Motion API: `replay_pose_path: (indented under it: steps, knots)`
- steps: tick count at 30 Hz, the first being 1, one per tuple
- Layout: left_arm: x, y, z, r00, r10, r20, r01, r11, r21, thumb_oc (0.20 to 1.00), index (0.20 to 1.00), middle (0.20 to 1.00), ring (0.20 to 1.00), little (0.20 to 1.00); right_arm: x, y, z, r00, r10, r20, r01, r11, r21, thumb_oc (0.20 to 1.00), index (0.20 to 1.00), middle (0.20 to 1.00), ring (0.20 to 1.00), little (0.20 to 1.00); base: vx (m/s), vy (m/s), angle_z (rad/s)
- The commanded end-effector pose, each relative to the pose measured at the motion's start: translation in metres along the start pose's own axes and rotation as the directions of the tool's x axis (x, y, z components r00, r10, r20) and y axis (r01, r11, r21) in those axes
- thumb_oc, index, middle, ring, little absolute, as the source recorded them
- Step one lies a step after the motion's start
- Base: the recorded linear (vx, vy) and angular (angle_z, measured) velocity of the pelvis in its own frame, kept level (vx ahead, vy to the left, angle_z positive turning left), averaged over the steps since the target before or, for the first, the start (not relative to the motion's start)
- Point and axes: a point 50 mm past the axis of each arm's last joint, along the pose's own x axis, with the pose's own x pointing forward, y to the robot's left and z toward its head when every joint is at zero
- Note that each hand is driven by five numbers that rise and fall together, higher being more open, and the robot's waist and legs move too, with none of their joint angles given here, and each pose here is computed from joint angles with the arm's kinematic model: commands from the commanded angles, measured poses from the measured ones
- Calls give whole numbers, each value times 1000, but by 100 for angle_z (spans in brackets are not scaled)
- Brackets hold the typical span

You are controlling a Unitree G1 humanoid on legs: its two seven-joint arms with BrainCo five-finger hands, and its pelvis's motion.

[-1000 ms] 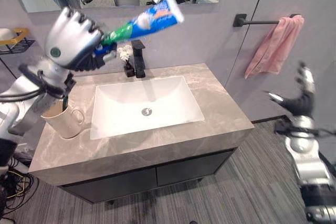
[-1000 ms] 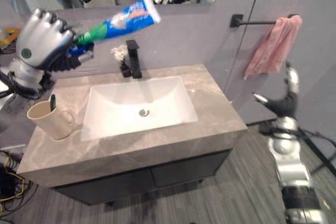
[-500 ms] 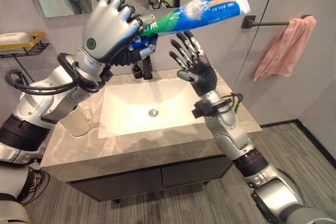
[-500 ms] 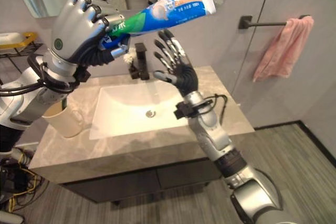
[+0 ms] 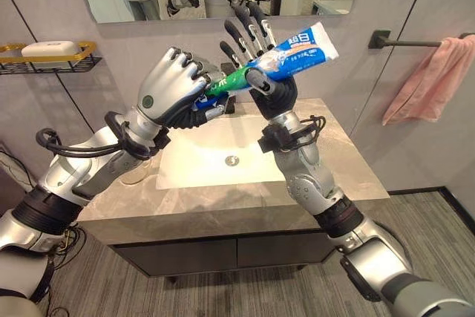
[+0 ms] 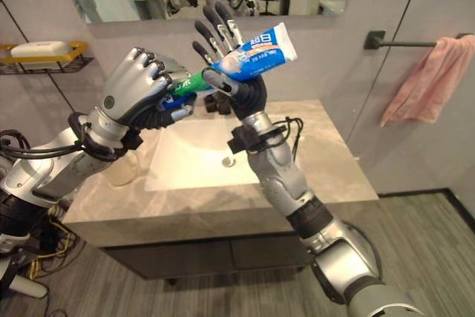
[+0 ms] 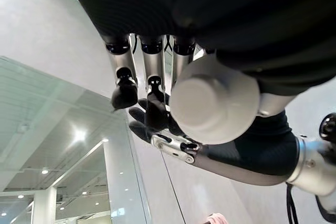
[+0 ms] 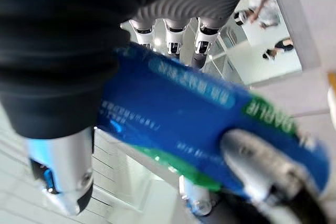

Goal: Put brush and paste in cup on sink, flatten towel.

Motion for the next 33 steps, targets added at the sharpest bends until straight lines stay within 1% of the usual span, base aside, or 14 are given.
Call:
replay_pose_path:
  steps: [1,6,20,26,33]
  knots:
    - [11,15,-6,998,63,0,-63,998,-8,200,200,200,200,200,33,23,22,985,71,156,-83,994,71,1000,1000,1000,1000,1000,0,0,0]
    - [1,8,-8,998,48,-52,-50,998,-38,200,200,200,200,200,31,25,19,985,46,164,-69,988,138,1000,1000,1000,1000,1000,0,0,0]
    - [-14,-5,-8,988,49,-149,-66,991,-115,200,200,200,200,200,28,24,27,975,8,221,-47,984,169,1000,1000,1000,1000,1000,0,0,0]
    - [-22,-14,-7,977,48,-210,-84,982,-168,200,200,200,200,200,27,22,34,964,-26,264,-32,977,211,1000,1000,1000,1000,1000,0,0,0]
    - [-25,-19,-7,968,43,-245,-93,976,-196,200,200,200,200,200,26,25,34,963,-14,268,-49,972,230,1000,1000,1000,1000,1000,0,0,0]
